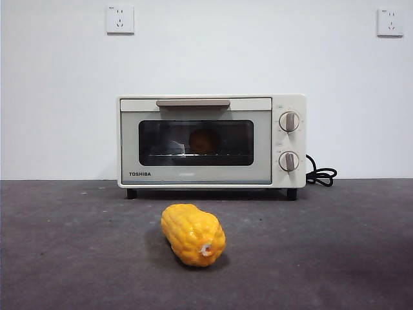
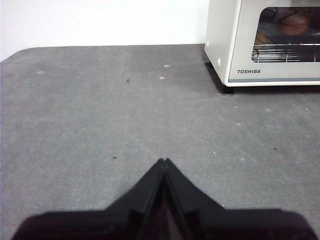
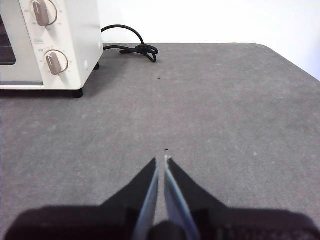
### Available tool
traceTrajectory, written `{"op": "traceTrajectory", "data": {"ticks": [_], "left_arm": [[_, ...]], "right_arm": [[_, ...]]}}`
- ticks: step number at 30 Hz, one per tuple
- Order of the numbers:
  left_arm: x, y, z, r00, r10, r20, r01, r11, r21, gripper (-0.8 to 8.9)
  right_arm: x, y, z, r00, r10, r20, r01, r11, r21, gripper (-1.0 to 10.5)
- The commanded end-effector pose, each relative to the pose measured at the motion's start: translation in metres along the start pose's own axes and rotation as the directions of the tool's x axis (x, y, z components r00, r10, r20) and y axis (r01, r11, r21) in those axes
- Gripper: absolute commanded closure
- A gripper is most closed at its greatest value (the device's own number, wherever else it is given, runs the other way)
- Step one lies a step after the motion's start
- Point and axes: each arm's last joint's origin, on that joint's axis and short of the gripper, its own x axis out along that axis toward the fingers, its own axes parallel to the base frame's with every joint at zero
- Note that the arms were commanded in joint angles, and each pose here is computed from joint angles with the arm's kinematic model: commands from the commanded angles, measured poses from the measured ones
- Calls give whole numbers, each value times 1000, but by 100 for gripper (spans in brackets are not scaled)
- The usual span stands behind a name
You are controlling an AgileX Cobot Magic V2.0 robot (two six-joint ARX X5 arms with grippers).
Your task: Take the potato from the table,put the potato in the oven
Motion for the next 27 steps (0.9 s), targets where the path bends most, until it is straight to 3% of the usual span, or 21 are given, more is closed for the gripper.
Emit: {"op": "traceTrajectory", "data": {"ticks": [1, 27], "left_arm": [[1, 0, -2, 1000, 6, -3, -6, 1000, -11, 818], [1, 0, -2, 1000, 6, -3, -6, 1000, -11, 817]], "right_arm": [[1, 0, -2, 1000, 0, -2, 0, 1000, 11, 914], [1, 0, -2, 1000, 0, -2, 0, 1000, 11, 914]]}}
